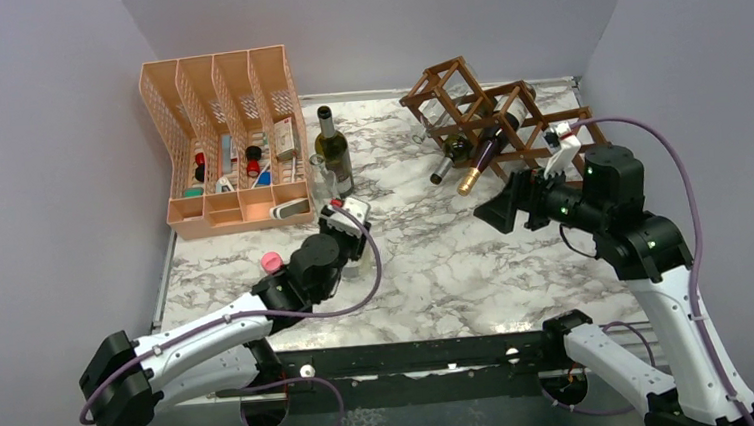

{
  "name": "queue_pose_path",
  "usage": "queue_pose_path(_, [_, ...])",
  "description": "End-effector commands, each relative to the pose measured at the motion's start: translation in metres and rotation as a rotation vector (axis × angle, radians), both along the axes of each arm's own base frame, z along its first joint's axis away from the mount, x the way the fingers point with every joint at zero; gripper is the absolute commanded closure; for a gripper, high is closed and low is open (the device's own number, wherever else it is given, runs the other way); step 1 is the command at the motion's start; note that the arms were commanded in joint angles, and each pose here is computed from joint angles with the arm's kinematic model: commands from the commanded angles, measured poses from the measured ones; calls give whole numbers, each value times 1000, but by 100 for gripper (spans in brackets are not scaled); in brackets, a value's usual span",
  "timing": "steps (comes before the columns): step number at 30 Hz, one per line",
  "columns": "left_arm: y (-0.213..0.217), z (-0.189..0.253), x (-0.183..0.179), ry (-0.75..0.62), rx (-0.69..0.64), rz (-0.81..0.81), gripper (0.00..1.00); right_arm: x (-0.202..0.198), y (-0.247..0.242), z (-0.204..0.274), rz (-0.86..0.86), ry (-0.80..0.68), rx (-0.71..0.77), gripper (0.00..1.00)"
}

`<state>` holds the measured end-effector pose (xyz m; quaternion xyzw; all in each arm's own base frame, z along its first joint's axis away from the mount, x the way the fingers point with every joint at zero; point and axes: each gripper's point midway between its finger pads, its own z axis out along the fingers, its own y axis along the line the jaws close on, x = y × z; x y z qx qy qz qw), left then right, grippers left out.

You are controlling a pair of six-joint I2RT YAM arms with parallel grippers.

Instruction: Take the wine bottle off the wine rack

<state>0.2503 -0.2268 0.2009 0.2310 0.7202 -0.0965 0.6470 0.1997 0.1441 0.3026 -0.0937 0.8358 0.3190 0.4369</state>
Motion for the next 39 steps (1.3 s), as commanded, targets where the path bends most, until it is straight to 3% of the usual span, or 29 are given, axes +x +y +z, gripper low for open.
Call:
queue_pose_path(1, [52, 54, 31, -91, -174, 212, 100, -6, -4, -3, -17, -4, -4, 0])
queue_pose_path(10, [106, 55, 56, -108, -182, 396, 100, -9, -6, -5, -26, 7, -6, 0])
queue_pose_path(15, [115, 52, 68, -93, -231, 433, 100, -12, -7, -4, -25, 4, -5, 0])
queue_pose_path(23, [124, 41, 72, -93, -195, 473, 98, -16, -9, -5, -31, 0, -8, 0])
queue_pose_path(25, [122, 41, 70, -92, -189, 454, 84, -16, -8, -6, -27, 5, -3, 0])
queue_pose_path(29, [120, 46, 63, -92, -201, 419, 36, -17, -6, -6, -19, 9, 8, 0])
queue_pose_path(31, [123, 48, 59, -80, -211, 421, 23, -18, -5, -6, -13, 8, 10, 0])
queue_pose_path(37, [110, 74, 38, -39, -280, 300, 2, -19, -5, -10, -10, 22, 8, 0])
queue_pose_path(39, [101, 88, 27, -29, -312, 224, 1, -19, -5, -13, -9, 29, 5, 0])
